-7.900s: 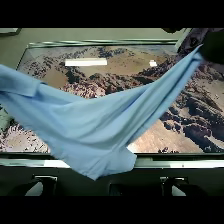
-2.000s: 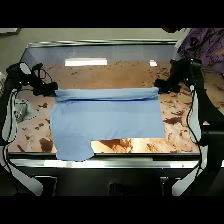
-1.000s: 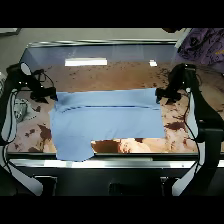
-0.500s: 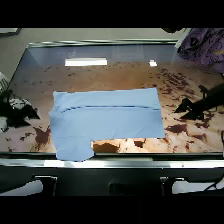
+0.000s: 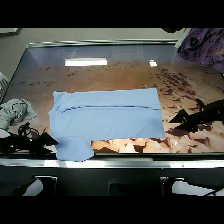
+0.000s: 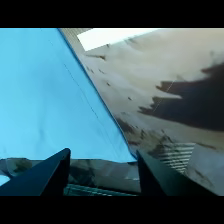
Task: Fold the clothes and pants, and hang the long-sleeved shirts on hangers.
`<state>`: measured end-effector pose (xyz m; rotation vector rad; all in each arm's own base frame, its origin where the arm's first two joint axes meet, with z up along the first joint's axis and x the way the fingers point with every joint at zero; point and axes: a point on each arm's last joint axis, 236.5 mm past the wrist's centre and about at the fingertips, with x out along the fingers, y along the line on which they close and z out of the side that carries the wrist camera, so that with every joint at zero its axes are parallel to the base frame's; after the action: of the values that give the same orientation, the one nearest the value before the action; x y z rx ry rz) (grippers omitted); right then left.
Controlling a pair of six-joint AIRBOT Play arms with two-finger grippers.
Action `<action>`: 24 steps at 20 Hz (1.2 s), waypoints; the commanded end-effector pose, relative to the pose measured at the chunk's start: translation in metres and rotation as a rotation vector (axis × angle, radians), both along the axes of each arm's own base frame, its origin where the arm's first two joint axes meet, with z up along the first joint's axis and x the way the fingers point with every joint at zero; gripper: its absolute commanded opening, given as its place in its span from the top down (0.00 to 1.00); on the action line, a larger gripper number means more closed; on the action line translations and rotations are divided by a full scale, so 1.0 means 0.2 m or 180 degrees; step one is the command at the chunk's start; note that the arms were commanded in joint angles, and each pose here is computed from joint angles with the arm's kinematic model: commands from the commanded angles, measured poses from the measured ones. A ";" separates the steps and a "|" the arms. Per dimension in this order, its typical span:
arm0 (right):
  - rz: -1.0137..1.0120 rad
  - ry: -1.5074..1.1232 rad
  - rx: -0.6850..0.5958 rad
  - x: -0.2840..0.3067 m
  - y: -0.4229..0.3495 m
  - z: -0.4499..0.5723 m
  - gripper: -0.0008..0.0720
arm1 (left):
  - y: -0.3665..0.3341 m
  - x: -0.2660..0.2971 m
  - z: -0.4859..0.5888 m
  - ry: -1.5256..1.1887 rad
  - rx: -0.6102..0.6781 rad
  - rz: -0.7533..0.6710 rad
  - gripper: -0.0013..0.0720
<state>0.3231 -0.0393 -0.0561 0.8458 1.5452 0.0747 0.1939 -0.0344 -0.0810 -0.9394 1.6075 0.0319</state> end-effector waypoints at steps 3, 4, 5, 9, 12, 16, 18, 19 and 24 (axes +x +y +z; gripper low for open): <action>-0.0001 0.0011 0.0078 -0.01 0.03 0.01 0.36 | -0.08 -0.10 -0.04 0.0120 -0.0163 -0.0002 0.17; -0.0003 0.0009 0.0076 -0.01 0.03 0.01 0.36 | -0.09 -0.10 -0.04 0.0129 -0.0168 0.0008 0.17; -0.0004 0.0006 0.0074 -0.01 0.03 0.01 0.36 | -0.09 -0.10 -0.05 0.0146 -0.0174 0.0026 0.17; -0.0020 -0.0014 0.0055 0.00 0.02 0.00 0.40 | -0.12 -0.08 -0.08 0.0213 -0.0242 0.0046 0.17; 0.0009 0.0023 0.0061 -0.02 0.02 0.00 0.41 | -0.18 -0.05 -0.10 0.0206 -0.0306 0.0019 0.83; 0.0070 0.0039 0.0067 -0.05 0.03 -0.03 0.30 | -0.19 -0.04 -0.10 0.0179 -0.0298 -0.0021 0.95; 0.0111 0.0117 0.0123 -0.11 0.07 -0.08 0.27 | -0.20 -0.04 -0.10 0.0179 -0.0301 -0.0022 0.95; 0.0152 0.0142 0.0153 -0.14 0.09 -0.11 0.27 | -0.20 -0.05 -0.10 0.0185 -0.0307 -0.0026 0.95; 0.0153 0.0146 0.0235 -0.21 0.14 -0.20 0.27 | -0.21 -0.06 -0.09 0.0209 -0.0337 -0.0049 0.95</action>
<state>0.2856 -0.0169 -0.0891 0.8678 1.6263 0.1271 0.1836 -0.0745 -0.1000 -1.0141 1.6838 -0.0280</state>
